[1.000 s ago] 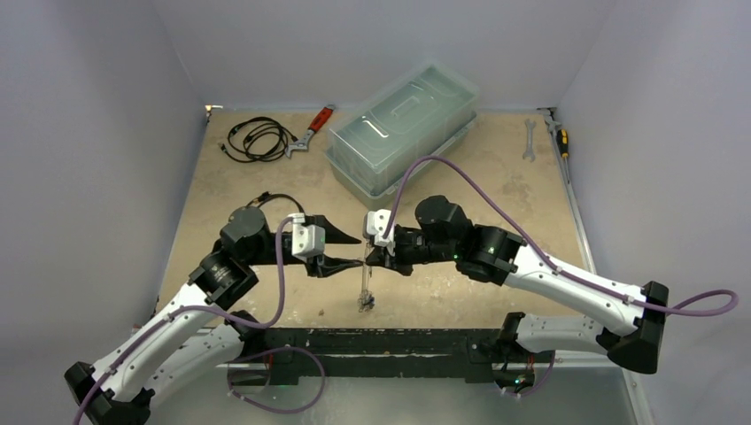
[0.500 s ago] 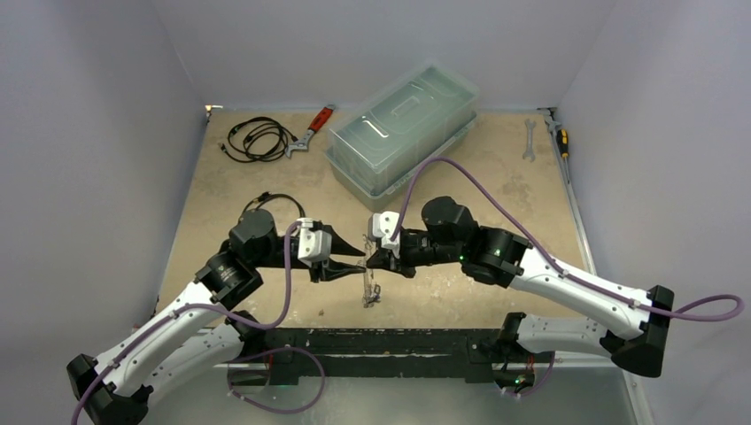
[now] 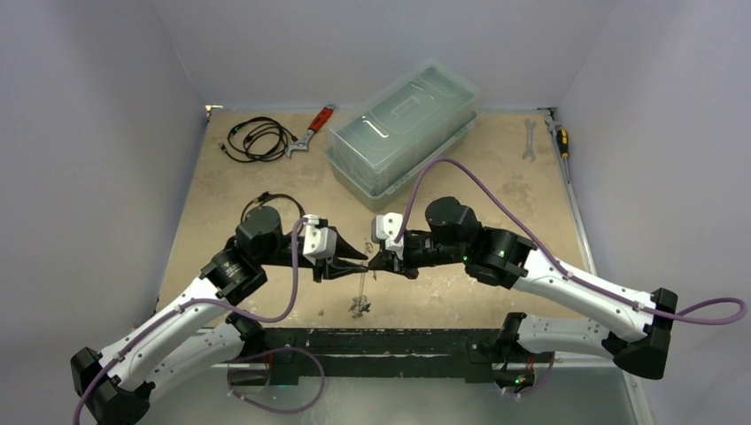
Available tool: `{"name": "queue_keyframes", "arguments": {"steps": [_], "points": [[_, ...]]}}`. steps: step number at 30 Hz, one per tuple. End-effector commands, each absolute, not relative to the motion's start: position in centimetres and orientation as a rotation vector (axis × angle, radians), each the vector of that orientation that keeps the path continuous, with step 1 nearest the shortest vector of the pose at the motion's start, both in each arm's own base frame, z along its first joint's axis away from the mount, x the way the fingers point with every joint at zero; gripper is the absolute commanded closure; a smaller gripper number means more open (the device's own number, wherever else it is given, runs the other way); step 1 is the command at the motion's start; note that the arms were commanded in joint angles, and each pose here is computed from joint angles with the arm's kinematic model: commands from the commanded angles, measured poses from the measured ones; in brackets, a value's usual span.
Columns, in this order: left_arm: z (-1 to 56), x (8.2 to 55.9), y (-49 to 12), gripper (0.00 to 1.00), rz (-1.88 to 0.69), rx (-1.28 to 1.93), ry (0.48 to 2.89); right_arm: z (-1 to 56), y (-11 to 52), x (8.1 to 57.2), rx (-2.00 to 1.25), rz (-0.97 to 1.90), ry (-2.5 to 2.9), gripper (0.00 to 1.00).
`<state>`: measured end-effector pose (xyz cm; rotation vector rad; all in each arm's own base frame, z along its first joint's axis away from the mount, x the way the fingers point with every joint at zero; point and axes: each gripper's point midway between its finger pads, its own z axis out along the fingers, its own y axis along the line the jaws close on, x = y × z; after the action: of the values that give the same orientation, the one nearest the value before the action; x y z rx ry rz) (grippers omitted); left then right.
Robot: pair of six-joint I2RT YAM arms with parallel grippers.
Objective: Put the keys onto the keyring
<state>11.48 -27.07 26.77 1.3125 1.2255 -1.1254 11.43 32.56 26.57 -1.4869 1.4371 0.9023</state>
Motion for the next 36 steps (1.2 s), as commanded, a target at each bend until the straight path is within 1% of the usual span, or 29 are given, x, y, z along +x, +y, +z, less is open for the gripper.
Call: {"name": "queue_keyframes", "arguments": {"steps": [1, 3, 5, 8, 13, 14, 17, 21, 22, 25, 30, 36], "points": [[28.0, 11.3, -27.4, 0.80, -1.138, 1.318, 1.179, 29.0, 33.6, 11.3, -1.465, 0.934, 1.322, 1.00], [28.0, 11.2, -27.3, 0.84, -1.137, 1.316, 1.177, 28.9, 33.6, 11.2, -1.468, 0.936, 1.323, 1.00], [28.0, 11.2, -27.3, 0.87, -1.138, 1.314, 1.174, 28.9, 33.7, 11.2, -1.470, 0.938, 1.323, 1.00], [28.1, 11.2, -27.3, 1.00, -1.133, 1.309, 1.173, 28.8, 33.8, 11.3, -1.469, 0.938, 1.322, 1.00], [28.7, 11.8, -26.9, 1.00, -1.079, 1.278, 1.165, 29.1, 33.7, 11.5, -1.450, 0.931, 1.321, 1.00], [28.8, 11.8, -26.8, 1.00, -1.069, 1.272, 1.158, 29.2, 33.8, 11.6, -1.438, 0.929, 1.319, 0.95], [29.4, 11.7, -26.5, 1.00, -1.055, 1.250, 1.128, 29.5, 33.7, 11.9, -1.403, 0.923, 1.304, 0.69], [30.0, 11.8, -26.3, 1.00, -1.045, 1.214, 1.105, 30.6, 33.1, 12.7, -1.297, 0.889, 1.262, 0.53], [30.0, 11.8, -26.3, 1.00, -1.043, 1.213, 1.106, 31.1, 32.9, 12.8, -1.265, 0.886, 1.244, 0.50], [30.2, 11.8, -26.2, 1.00, -1.042, 1.205, 1.095, 32.9, 32.0, 12.2, -1.180, 0.919, 1.146, 0.48], [31.1, 11.2, -26.1, 1.00, -1.082, 1.156, 1.040, 33.5, 30.6, 11.5, -1.111, 0.937, 1.069, 0.47], [31.6, 11.5, -25.8, 1.00, -1.044, 1.111, 0.994, 33.7, 30.3, 11.1, -1.108, 0.946, 1.041, 0.48]]}}
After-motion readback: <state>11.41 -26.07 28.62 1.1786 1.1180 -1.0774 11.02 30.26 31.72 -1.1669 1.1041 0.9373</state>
